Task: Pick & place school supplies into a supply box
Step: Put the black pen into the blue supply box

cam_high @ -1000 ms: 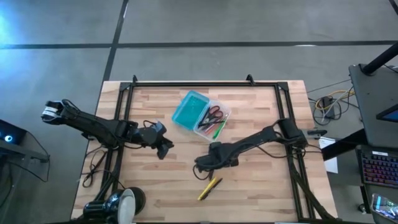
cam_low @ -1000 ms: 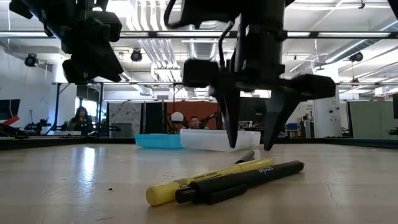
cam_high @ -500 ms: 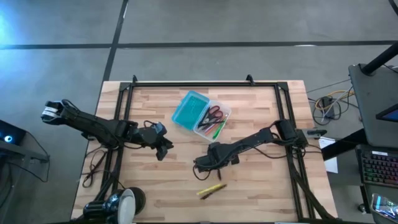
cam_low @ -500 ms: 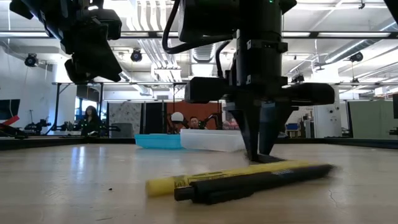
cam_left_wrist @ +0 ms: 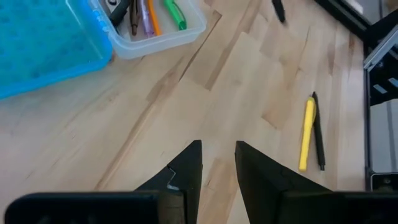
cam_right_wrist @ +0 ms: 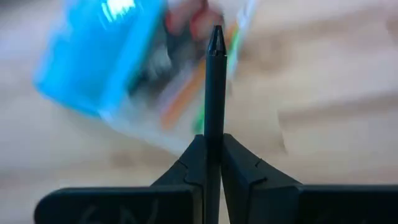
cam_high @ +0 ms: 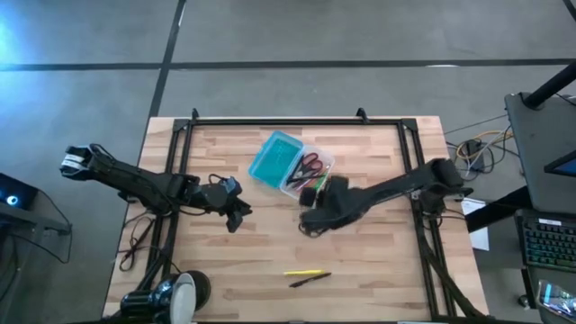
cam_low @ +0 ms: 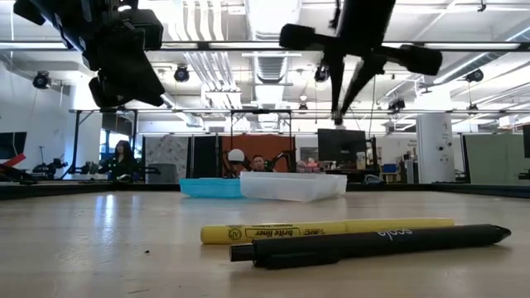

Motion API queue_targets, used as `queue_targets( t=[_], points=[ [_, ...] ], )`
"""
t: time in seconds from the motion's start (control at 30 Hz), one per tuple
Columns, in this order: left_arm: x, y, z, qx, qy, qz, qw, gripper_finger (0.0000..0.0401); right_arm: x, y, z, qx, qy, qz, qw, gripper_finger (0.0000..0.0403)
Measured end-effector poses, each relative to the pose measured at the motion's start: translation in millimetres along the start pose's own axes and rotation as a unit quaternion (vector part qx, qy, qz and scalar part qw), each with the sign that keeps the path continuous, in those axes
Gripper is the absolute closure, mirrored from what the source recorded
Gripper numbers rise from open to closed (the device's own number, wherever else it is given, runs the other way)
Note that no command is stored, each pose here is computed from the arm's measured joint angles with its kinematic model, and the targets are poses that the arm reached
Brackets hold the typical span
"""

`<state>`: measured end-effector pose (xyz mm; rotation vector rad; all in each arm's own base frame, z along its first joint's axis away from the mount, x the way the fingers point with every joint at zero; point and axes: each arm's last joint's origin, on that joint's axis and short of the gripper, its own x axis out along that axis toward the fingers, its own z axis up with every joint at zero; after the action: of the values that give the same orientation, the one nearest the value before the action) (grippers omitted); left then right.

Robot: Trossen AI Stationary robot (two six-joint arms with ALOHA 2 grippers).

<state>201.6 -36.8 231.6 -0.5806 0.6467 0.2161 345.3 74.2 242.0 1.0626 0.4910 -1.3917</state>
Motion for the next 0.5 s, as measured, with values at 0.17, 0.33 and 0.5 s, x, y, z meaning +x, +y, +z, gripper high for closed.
queue_targets(
  t=[0.17, 0.33, 0.5],
  points=[
    [0.2, -0.6, 0.6, -0.002, -0.003, -0.002, 1.0, 0.0321, 16.2, 8.8, 43.1, 0.062, -0.028, 0.021, 0.997, 0.0368],
    [0.2, -1.5, 1.6, -0.01, -0.008, -0.007, 1.0, 0.0321, 66.4, 27.0, 63.8, 0.043, -0.006, 0.038, 0.998, 0.0361],
    [0.2, -1.6, 1.4, -0.027, -0.008, -0.008, 1.0, 0.0321, 97.8, 30.3, 74.8, 0.0, -0.003, 0.018, 1.0, 0.0362]
  ],
)
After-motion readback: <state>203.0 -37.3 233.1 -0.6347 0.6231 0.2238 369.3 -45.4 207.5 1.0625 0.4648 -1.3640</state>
